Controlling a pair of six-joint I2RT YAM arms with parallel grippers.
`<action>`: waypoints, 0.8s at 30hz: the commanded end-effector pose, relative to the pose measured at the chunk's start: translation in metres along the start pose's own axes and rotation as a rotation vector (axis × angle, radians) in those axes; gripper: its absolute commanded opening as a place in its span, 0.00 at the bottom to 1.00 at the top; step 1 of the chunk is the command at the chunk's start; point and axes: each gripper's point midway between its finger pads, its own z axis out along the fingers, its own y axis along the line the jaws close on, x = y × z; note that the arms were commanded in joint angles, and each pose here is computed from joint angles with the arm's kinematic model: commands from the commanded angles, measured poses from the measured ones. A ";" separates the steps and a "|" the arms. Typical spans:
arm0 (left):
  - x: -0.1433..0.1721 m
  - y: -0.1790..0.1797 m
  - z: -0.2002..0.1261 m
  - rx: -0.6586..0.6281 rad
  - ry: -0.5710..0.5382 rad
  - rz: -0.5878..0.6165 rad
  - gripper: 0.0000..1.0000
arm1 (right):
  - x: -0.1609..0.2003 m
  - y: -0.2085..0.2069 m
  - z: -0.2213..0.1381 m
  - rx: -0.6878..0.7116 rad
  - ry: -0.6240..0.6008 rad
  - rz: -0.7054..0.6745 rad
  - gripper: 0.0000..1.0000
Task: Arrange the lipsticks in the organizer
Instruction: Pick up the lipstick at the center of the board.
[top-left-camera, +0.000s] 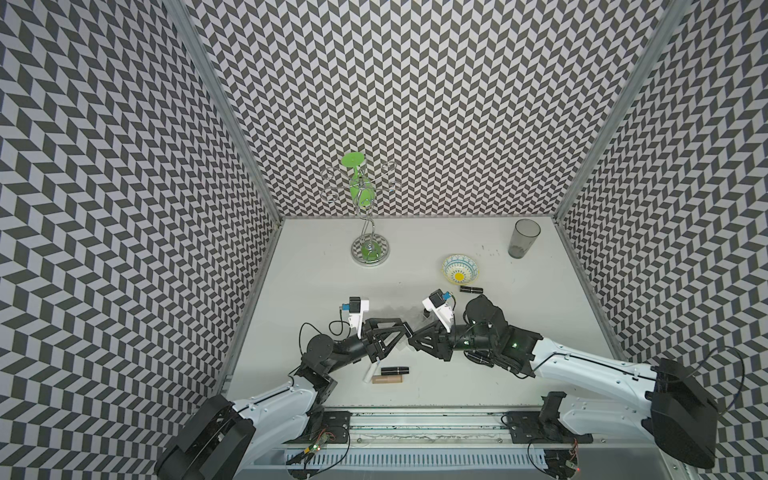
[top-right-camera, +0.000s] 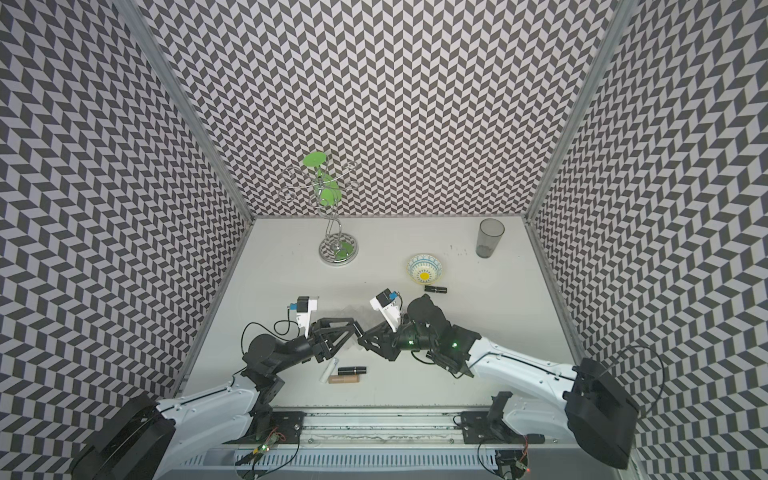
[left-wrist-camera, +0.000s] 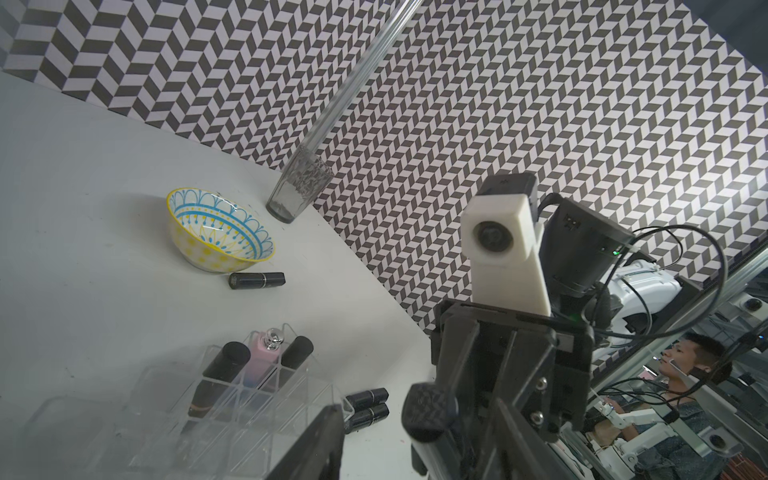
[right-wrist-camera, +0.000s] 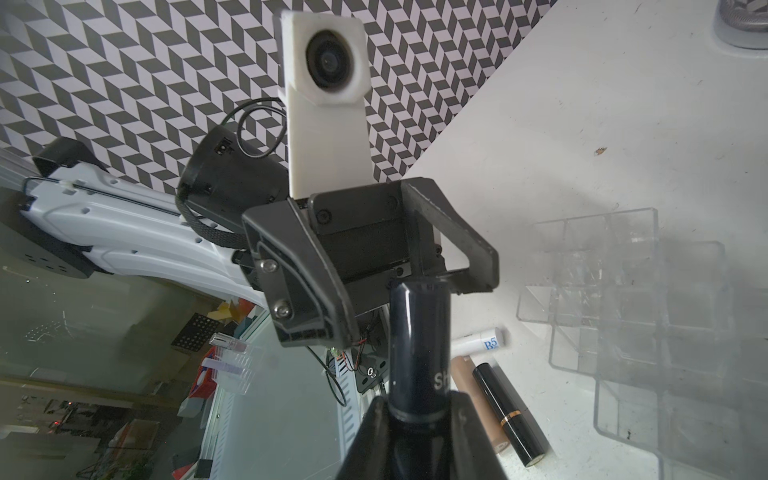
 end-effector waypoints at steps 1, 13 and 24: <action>-0.010 -0.007 0.004 0.012 -0.020 0.040 0.54 | -0.004 -0.004 0.003 0.017 -0.017 -0.027 0.03; -0.001 -0.001 0.007 -0.014 0.022 0.030 0.47 | -0.011 -0.004 0.012 0.012 -0.009 -0.035 0.04; 0.003 0.000 0.006 -0.008 0.031 0.023 0.31 | -0.013 -0.009 0.016 0.027 -0.011 -0.035 0.06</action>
